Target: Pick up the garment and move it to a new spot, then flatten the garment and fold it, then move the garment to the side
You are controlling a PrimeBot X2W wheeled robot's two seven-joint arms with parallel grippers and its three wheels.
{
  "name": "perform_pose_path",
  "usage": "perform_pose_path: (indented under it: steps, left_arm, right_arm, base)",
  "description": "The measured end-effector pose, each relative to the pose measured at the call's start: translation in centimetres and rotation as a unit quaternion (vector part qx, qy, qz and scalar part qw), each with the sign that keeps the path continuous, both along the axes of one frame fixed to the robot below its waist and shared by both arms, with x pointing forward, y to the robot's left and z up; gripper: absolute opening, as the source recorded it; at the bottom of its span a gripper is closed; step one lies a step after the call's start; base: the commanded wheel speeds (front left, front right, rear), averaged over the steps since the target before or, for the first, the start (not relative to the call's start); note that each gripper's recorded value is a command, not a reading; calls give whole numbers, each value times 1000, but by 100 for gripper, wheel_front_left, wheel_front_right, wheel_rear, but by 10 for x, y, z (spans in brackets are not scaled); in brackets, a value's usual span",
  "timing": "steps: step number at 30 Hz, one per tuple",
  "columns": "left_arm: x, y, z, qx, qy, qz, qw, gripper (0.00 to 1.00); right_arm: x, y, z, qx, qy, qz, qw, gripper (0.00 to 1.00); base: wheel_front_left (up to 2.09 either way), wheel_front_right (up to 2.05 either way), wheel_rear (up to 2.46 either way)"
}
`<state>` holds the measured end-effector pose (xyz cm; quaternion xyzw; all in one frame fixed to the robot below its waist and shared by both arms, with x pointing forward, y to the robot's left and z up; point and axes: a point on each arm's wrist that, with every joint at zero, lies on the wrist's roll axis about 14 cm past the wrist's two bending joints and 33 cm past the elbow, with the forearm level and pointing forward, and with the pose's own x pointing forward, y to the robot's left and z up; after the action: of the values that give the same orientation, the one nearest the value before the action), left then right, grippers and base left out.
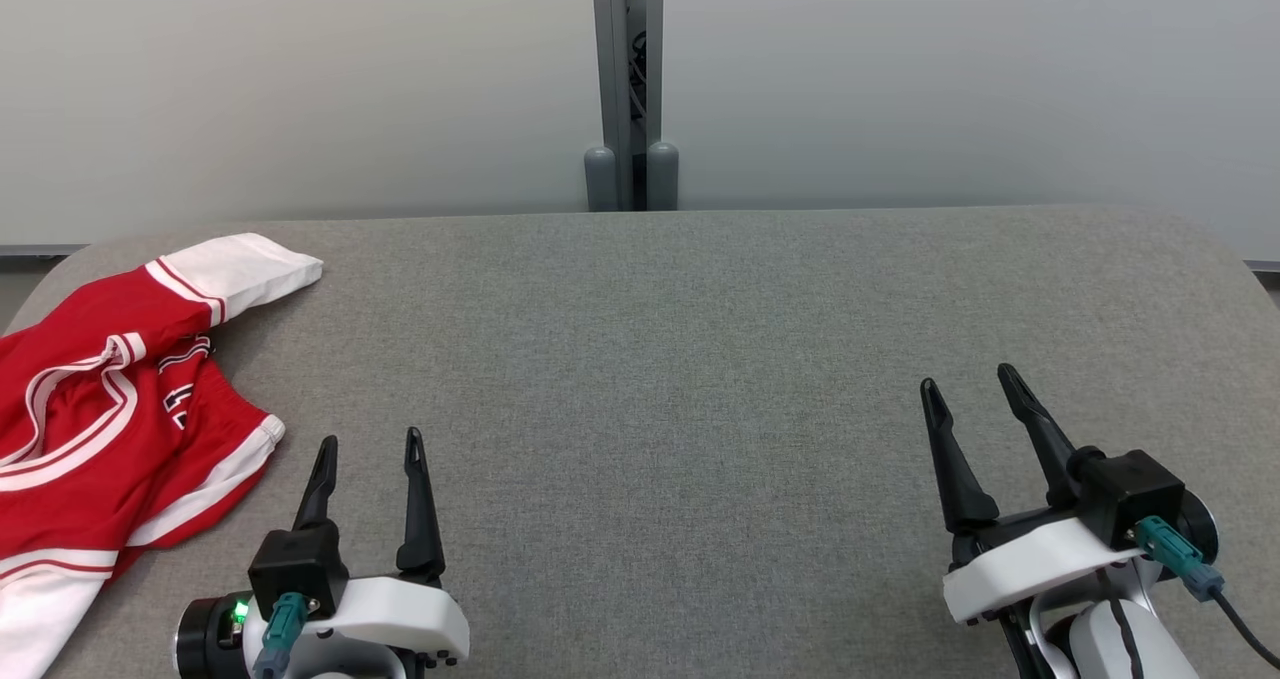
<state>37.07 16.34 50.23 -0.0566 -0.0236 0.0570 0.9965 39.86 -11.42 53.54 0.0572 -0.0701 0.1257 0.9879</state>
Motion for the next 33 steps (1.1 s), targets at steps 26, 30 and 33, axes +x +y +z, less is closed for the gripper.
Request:
perform_pose_path:
  steps: [26, 30, 33]
  left_arm:
    - [-5, 7, -7, 2, 11, 6, 1000, 100]
    - [-10, 21, -9, 4, 13, 25, 1000, 100]
    - [-17, 36, -11, 7, 15, 47, 999, 100]
  right_arm:
    - [5, 6, -5, 19, 10, 8, 1000, 100]
    - [9, 21, -4, 26, 9, 27, 999, 100]
    - [10, 37, -7, 30, 14, 50, 998, 100]
  base:
    - [0, 0, 0]
    - [0, 0, 0]
    - [0, 0, 0]
